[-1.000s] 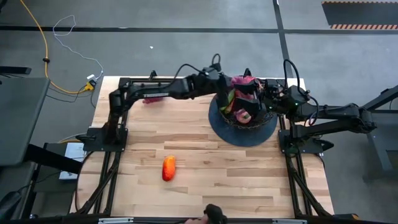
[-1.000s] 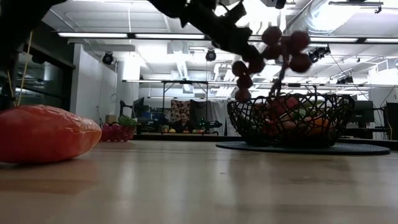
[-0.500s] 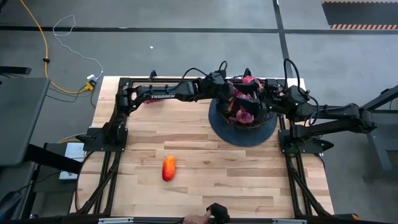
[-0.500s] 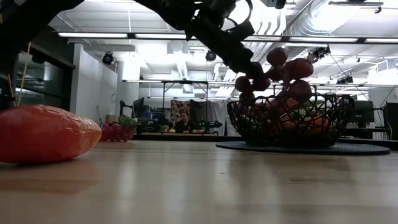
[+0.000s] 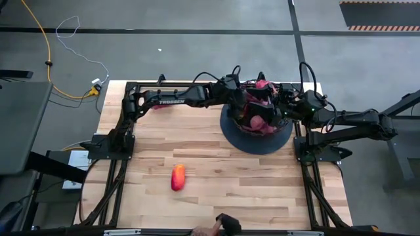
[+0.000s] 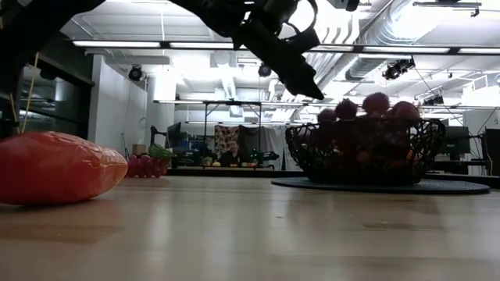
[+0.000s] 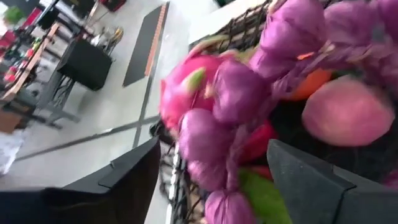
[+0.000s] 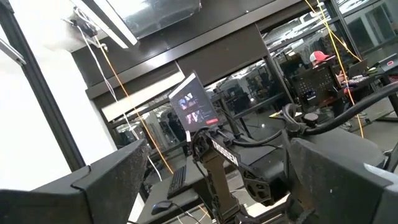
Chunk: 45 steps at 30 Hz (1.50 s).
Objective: Build produce basket
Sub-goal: Put the mango into the wire basket
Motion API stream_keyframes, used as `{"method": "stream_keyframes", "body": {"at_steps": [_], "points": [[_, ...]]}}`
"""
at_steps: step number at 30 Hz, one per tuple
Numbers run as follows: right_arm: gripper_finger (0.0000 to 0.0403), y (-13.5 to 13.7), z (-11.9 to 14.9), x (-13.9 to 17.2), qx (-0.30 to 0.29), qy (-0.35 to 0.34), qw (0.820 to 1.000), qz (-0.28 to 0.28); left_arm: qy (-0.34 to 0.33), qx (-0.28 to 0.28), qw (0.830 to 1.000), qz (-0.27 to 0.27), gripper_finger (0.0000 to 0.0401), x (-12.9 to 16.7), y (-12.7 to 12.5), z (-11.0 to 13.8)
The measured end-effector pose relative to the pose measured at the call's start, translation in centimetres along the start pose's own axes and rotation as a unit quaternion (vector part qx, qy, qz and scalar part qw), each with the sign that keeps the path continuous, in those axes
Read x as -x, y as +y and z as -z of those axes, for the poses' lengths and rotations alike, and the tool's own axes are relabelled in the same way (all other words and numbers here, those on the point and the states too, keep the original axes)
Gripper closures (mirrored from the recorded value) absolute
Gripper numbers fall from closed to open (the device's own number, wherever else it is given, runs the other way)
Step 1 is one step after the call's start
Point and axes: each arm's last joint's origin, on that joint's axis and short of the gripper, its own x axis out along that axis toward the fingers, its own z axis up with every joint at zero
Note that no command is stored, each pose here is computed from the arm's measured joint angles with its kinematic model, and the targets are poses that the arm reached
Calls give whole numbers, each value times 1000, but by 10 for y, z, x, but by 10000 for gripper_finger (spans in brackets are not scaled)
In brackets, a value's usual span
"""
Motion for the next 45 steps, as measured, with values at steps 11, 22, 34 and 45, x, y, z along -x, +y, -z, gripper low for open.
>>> {"method": "stream_keyframes", "body": {"at_steps": [11,22,34,45], "points": [[20,0,0,0,7,0,1000,0,42,13,999,-31,112,80,42,-19],[20,-2,3,0,14,16,1000,8,-91,295,949,64,112,236,88,11],[20,-2,5,0,14,24,1000,11,-313,405,856,69,112,352,14,86],[20,-2,5,0,14,24,1000,11,-347,445,825,36,112,377,-5,120]]}}
